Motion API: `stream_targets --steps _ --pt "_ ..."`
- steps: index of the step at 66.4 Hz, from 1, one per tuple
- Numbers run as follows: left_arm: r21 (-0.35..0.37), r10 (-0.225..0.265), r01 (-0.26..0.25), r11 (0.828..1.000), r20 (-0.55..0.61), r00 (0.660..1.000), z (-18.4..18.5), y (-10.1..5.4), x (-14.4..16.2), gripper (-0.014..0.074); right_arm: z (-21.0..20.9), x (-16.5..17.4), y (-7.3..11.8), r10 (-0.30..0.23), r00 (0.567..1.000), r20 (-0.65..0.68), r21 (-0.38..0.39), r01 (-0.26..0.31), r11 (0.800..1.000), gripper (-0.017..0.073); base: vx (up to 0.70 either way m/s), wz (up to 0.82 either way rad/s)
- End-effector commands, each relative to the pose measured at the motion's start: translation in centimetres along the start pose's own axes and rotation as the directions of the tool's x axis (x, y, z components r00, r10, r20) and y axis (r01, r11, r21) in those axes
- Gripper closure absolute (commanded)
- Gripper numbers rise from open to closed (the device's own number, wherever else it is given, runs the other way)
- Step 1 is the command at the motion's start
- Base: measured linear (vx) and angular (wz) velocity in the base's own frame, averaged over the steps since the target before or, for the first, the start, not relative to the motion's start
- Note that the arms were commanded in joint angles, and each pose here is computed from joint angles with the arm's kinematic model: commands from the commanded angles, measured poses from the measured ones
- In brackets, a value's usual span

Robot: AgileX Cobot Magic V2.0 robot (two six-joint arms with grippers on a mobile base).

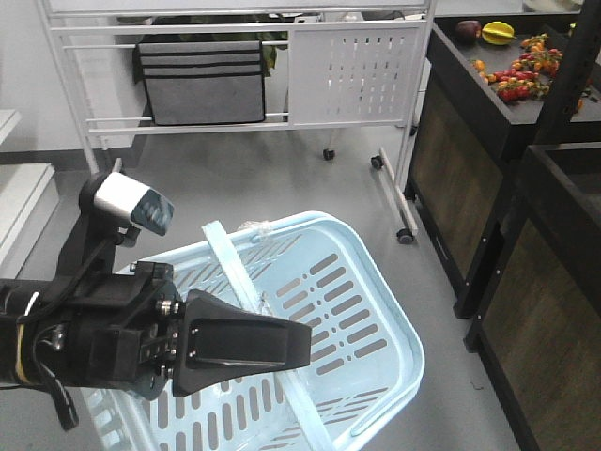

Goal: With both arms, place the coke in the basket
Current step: 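Turn the base away while holding the basket in the left gripper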

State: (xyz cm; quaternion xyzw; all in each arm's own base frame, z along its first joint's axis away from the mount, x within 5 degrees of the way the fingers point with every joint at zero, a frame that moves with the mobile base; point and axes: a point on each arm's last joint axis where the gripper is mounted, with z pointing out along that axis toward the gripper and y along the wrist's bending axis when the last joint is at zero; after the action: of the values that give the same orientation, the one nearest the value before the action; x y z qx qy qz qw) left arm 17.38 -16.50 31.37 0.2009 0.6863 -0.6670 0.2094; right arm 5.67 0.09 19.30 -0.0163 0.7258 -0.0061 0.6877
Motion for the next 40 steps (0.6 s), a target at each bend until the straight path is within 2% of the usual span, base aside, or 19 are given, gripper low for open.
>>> stream_targets --steps 1,40 --pt "0.236 0.027 -0.022 0.972 -0.018 0.999 -0.31 -3.23 -0.14 0.0601 -0.12 -0.51 -0.03 -0.002 0.996 0.087 0.005 0.002 1.0 0.0564 0.22 -0.18" --pt "0.236 0.027 -0.022 0.972 -0.018 0.999 -0.31 -3.23 -0.14 0.0601 -0.12 -0.51 -0.03 -0.002 0.996 0.087 0.005 0.002 1.0 0.0564 0.24 -0.14"
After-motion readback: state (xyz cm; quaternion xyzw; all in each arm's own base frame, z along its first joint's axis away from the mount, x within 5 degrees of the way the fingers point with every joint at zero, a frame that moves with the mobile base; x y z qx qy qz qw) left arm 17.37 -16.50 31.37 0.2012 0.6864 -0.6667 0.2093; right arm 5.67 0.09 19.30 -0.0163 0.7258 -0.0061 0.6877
